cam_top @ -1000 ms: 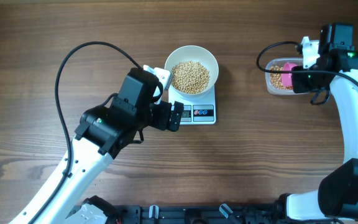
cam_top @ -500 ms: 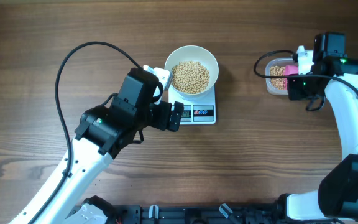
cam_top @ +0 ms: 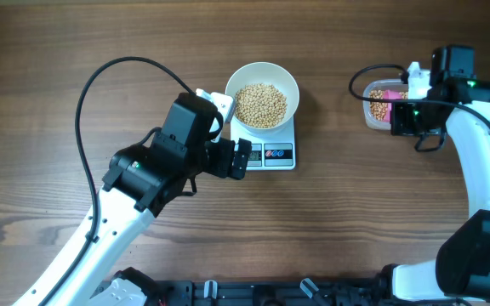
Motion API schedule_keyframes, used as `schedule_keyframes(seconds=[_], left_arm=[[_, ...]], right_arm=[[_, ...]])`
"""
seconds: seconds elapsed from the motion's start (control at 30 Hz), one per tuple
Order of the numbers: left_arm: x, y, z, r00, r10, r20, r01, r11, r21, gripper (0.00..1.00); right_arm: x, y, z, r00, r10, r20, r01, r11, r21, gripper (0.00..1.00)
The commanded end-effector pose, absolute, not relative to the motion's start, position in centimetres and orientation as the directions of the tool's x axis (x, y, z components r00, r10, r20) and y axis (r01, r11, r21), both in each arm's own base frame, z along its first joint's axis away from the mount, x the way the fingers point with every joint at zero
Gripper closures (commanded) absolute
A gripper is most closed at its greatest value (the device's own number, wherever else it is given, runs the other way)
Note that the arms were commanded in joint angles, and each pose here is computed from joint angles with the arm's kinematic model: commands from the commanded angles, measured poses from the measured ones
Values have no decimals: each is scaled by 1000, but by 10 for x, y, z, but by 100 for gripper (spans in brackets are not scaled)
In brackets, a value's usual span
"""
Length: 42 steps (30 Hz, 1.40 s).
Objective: Scoop item into bowl and weigh 150g on scale
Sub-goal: 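Dip the pink scoop into the soybeans with the right gripper, then lift the filled scoop and carry it over the white bowl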
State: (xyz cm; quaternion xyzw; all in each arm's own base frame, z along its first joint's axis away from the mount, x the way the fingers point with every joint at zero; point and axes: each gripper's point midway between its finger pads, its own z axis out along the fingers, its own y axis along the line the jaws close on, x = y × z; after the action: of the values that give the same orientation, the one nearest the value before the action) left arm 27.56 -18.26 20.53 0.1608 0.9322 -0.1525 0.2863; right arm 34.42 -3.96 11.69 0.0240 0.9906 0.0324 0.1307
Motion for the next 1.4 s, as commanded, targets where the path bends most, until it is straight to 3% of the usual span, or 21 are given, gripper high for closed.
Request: schedule_keyframes(seconds=[0.0,0.3,0.63,0.83,1.37], left_arm=[[276,-181,206,-783,204,-587,377,907,-189,0],[276,-181,206,-783,204,-587,377,907,-189,0],[276,-181,206,-783,204,-587,377,907,-189,0],[276,-181,206,-783,204,-587,377,907,-189,0],[276,-181,206,-783,204,-587,377,907,-189,0]], right_arm=[[343,-28,116,-960,132,-245,76,971,227,96],[348,-36,135,-921,278,-272,117,865,487,96],[339,-62,135,-898,368,-243,204,836,510,96],[337,-67,146,-872,430,-235,216,768,603,96],[340,-64,205,-794,566,-220,84,462,883,96]])
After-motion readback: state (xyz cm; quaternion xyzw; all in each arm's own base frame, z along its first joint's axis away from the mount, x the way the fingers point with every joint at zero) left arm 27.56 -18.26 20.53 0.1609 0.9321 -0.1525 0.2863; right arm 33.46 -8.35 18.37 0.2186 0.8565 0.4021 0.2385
